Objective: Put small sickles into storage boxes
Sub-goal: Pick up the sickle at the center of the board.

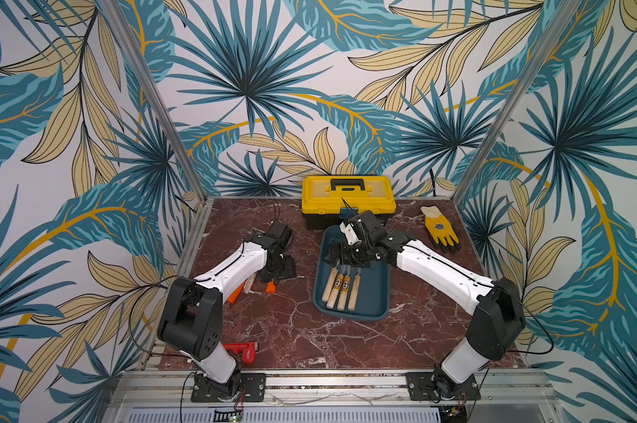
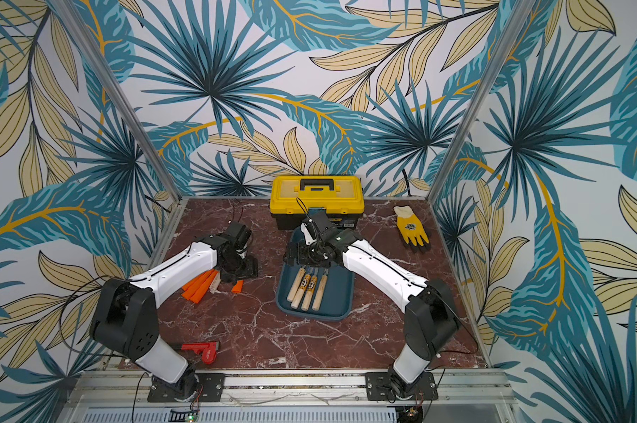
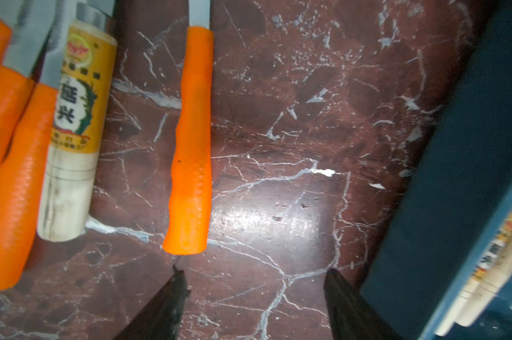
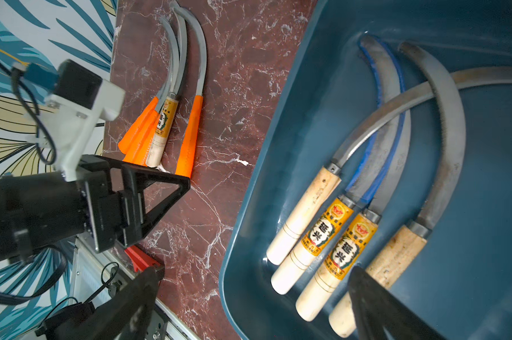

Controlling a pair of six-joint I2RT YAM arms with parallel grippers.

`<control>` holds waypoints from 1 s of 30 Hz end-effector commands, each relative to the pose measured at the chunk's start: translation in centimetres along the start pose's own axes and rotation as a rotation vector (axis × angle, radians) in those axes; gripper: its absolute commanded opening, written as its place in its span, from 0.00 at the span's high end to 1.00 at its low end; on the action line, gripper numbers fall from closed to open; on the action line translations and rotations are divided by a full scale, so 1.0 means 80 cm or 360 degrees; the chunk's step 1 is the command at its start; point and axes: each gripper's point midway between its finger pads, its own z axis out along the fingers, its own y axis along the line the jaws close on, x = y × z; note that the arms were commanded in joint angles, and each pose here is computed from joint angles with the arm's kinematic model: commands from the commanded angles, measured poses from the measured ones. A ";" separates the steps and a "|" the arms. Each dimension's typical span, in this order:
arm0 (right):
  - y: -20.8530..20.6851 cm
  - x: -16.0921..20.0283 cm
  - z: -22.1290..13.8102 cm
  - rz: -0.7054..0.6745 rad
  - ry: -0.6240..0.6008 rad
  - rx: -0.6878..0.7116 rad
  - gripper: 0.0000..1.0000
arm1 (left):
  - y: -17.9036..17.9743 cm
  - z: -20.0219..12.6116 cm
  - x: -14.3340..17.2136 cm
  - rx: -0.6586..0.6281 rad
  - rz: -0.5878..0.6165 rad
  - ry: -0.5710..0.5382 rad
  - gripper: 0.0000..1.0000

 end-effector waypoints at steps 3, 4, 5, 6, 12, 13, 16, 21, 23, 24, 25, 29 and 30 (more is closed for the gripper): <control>0.008 0.003 0.012 -0.0041 0.0061 -0.0038 0.00 | 0.017 0.022 -0.013 -0.0065 -0.0029 0.0035 0.37; 0.007 0.004 0.014 -0.0038 0.0070 -0.0036 0.00 | 0.020 0.025 -0.015 -0.0080 -0.0032 0.0041 0.38; 0.007 0.004 0.017 -0.0037 0.0077 -0.0035 0.00 | 0.022 0.028 -0.016 -0.0090 -0.0036 0.0046 0.38; 0.006 0.005 0.018 -0.0035 0.0086 -0.0035 0.00 | 0.025 0.031 -0.018 -0.0100 -0.0041 0.0051 0.38; 0.006 0.005 0.027 -0.0056 0.0114 -0.0027 0.00 | 0.035 0.044 -0.025 -0.0131 -0.0060 0.0070 0.37; 0.006 0.004 0.027 -0.0060 0.0116 -0.0024 0.01 | 0.036 0.046 -0.026 -0.0138 -0.0058 0.0075 0.37; 0.006 0.001 0.030 -0.0074 0.0123 -0.0015 0.00 | 0.039 0.056 -0.027 -0.0148 -0.0061 0.0104 0.37; 0.005 -0.002 0.032 -0.0098 0.0133 0.0002 0.00 | 0.038 0.070 -0.029 -0.0158 -0.0055 0.0136 0.43; 0.003 -0.003 0.032 -0.0110 0.0135 0.0016 0.00 | 0.038 0.075 -0.030 -0.0157 -0.0053 0.0146 0.47; 0.003 -0.003 0.032 -0.0118 0.0131 0.0023 0.00 | 0.038 0.078 -0.029 -0.0158 -0.0055 0.0154 0.51; 0.003 -0.004 0.032 -0.0123 0.0129 0.0027 0.00 | 0.037 0.080 -0.029 -0.0156 -0.0055 0.0162 0.54; 0.002 -0.007 0.031 -0.0135 0.0121 0.0041 0.00 | 0.035 0.081 -0.029 -0.0141 -0.0056 0.0171 0.68; 0.002 -0.007 0.031 -0.0135 0.0118 0.0041 0.00 | 0.035 0.081 -0.029 -0.0142 -0.0050 0.0171 0.73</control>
